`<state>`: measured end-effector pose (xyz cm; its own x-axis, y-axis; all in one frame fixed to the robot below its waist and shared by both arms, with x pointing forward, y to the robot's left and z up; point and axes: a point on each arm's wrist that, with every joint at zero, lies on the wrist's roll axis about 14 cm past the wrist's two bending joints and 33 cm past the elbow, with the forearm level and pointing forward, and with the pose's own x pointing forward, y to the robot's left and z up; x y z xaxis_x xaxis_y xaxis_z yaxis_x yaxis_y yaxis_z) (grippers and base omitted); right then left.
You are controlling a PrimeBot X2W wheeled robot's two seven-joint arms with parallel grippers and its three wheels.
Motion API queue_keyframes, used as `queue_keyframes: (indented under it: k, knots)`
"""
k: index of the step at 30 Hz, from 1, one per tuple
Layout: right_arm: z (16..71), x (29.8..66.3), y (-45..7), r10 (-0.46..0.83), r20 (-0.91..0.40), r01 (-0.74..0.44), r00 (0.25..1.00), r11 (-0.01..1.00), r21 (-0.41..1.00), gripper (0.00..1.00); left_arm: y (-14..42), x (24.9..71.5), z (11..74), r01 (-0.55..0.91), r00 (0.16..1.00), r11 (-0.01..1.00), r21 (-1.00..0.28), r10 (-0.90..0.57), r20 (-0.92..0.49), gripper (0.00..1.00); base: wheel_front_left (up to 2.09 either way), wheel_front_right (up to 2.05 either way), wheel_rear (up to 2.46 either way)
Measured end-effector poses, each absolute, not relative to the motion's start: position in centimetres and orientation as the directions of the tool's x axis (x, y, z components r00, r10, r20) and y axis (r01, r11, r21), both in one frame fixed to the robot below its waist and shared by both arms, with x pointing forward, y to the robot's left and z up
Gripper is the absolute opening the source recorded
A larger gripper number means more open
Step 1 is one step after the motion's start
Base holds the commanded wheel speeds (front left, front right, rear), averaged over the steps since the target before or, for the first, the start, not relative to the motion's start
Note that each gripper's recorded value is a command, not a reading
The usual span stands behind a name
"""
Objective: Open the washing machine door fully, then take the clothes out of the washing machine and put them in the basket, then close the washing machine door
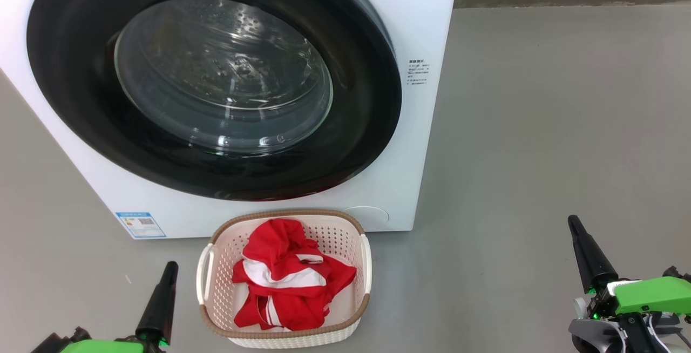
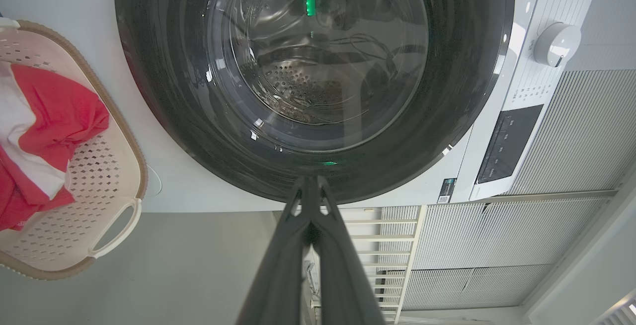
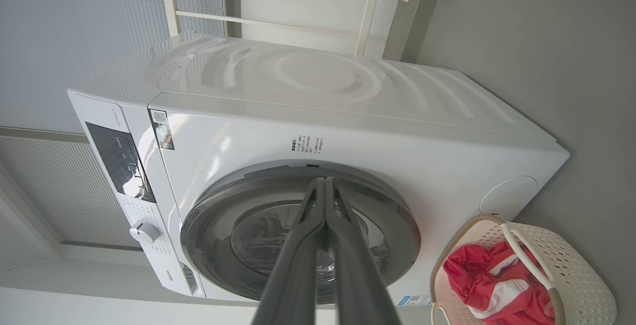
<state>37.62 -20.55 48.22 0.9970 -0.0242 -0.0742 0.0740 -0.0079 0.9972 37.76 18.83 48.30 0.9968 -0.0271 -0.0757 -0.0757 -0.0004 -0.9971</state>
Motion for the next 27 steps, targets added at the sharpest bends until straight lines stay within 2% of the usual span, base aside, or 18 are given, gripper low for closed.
queue_keyframes:
  k: [27]
  knots:
    - [48.21, 37.62, -20.54, -0.024, -0.074, 0.074, 0.997, -0.010, 0.997, 0.00, 18.82, 37.75, 48.31, -0.076, 0.997, -0.001, -0.997, -0.027, -0.076, 0.00, 0.00, 0.00, 0.00]
